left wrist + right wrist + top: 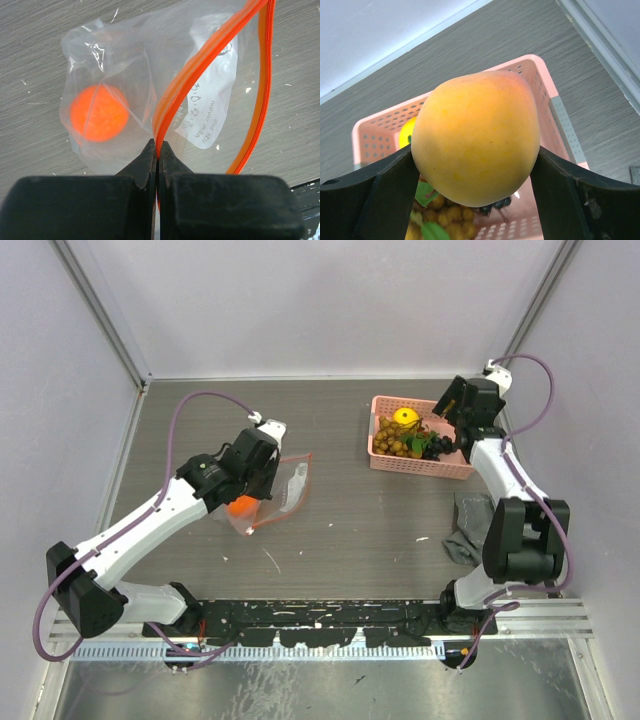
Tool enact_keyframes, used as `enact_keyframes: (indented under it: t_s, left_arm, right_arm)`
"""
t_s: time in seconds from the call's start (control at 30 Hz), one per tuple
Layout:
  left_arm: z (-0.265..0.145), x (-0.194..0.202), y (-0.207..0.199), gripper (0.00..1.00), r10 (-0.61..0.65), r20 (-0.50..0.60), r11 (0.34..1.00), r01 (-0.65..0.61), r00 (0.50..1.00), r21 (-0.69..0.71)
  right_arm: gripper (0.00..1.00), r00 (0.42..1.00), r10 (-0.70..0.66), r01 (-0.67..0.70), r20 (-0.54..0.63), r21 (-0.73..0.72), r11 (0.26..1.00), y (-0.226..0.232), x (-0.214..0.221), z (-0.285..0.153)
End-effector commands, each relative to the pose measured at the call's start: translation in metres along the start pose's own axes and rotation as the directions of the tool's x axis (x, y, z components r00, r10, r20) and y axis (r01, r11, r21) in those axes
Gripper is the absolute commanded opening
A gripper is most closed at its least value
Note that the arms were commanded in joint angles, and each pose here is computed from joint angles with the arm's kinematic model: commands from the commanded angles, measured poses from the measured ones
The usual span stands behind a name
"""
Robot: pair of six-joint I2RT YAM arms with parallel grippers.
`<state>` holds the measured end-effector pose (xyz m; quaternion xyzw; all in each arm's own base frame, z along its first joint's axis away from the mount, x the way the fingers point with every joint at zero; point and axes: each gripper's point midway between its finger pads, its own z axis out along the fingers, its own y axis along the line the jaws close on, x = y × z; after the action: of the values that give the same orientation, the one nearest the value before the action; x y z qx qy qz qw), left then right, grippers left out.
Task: Place the food in the zip-top bag and seal the zipper
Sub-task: Place the fake fruit in the zipper food storage bag.
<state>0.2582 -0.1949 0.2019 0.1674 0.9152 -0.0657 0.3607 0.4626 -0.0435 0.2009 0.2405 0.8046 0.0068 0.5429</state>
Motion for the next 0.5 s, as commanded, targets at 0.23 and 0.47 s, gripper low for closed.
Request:
enact_keyframes:
  t_s: [0.23, 0.47]
  left_arm:
    - [-0.013, -0.019, -0.014, 0.00, 0.049, 0.126, 0.991, -0.064, 0.991, 0.116]
    - [-0.009, -0.018, -0.020, 0.00, 0.074, 0.119, 0.985, -0.091, 0.990, 0.145]
  right_arm:
    - [0.45, 0.997, -0.079, 0.073, -0.008, -0.301, 0.951, 0.067, 0.012, -0.096]
    - [0.45, 0.992, -0.121, 0.094, -0.023, -0.500, 0.861, 0.117, 0.037, -0.153]
